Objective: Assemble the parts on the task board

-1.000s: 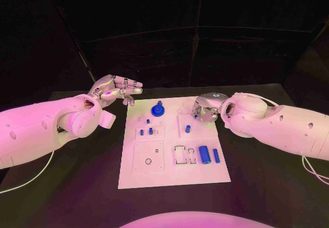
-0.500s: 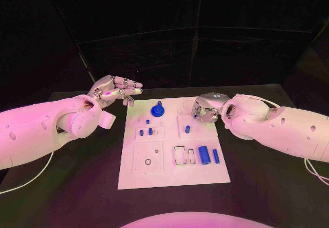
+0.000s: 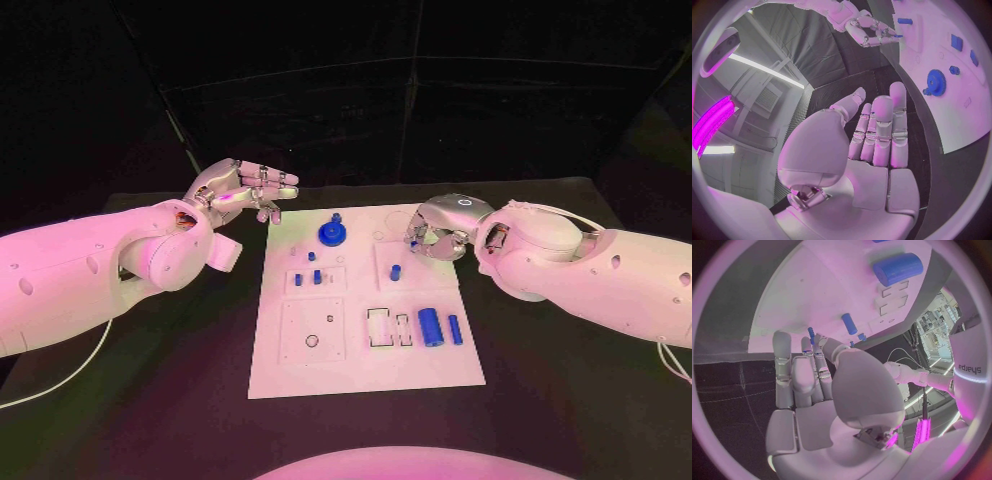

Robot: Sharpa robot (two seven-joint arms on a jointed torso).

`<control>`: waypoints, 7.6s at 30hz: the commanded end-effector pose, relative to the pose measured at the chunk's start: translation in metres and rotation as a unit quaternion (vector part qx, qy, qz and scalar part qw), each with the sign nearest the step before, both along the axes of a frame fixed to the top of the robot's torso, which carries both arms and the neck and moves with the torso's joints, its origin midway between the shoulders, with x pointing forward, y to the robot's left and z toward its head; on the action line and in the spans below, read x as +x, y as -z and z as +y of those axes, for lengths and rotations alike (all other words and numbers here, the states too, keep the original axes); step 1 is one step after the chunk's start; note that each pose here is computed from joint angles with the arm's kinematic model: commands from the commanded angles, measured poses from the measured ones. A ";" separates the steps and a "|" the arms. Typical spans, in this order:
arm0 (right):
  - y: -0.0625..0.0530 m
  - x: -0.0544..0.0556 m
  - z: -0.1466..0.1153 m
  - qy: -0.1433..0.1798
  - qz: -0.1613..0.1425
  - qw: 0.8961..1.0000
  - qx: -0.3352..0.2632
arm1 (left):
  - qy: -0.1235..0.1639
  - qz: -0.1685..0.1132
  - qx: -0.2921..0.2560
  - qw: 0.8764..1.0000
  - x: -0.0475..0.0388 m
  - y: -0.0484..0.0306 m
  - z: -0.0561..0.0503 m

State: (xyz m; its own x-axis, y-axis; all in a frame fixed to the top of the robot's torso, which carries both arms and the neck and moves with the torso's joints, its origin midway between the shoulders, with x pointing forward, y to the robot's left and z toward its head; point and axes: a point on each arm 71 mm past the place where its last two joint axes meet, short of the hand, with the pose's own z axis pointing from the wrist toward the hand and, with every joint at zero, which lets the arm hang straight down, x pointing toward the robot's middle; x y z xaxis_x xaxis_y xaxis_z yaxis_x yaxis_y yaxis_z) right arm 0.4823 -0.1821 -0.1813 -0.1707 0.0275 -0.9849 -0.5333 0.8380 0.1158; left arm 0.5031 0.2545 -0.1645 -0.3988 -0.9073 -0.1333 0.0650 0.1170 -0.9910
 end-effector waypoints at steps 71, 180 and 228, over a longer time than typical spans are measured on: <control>0.052 -0.063 0.123 -0.172 0.093 0.976 0.095 | 0.019 -0.010 -0.012 1.000 0.0025 -0.0021 -0.015; 0.014 -0.028 0.026 -0.035 0.072 0.997 0.007 | 0.024 -0.004 -0.011 1.000 0.0034 -0.0006 -0.014; -0.015 -0.062 0.056 -0.094 0.028 0.985 0.141 | 0.025 -0.004 -0.012 1.000 0.0031 -0.0007 -0.015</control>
State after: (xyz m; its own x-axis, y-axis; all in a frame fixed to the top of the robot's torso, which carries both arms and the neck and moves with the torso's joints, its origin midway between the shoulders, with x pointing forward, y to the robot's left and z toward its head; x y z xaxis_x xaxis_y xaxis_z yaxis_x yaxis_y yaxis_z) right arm 0.4234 -0.1308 -0.1715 -0.2514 0.1955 -0.9479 -0.6472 0.6942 0.3148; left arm 0.5065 0.2411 -0.1653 -0.4343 -0.8925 -0.1219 0.0680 0.1024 -0.9924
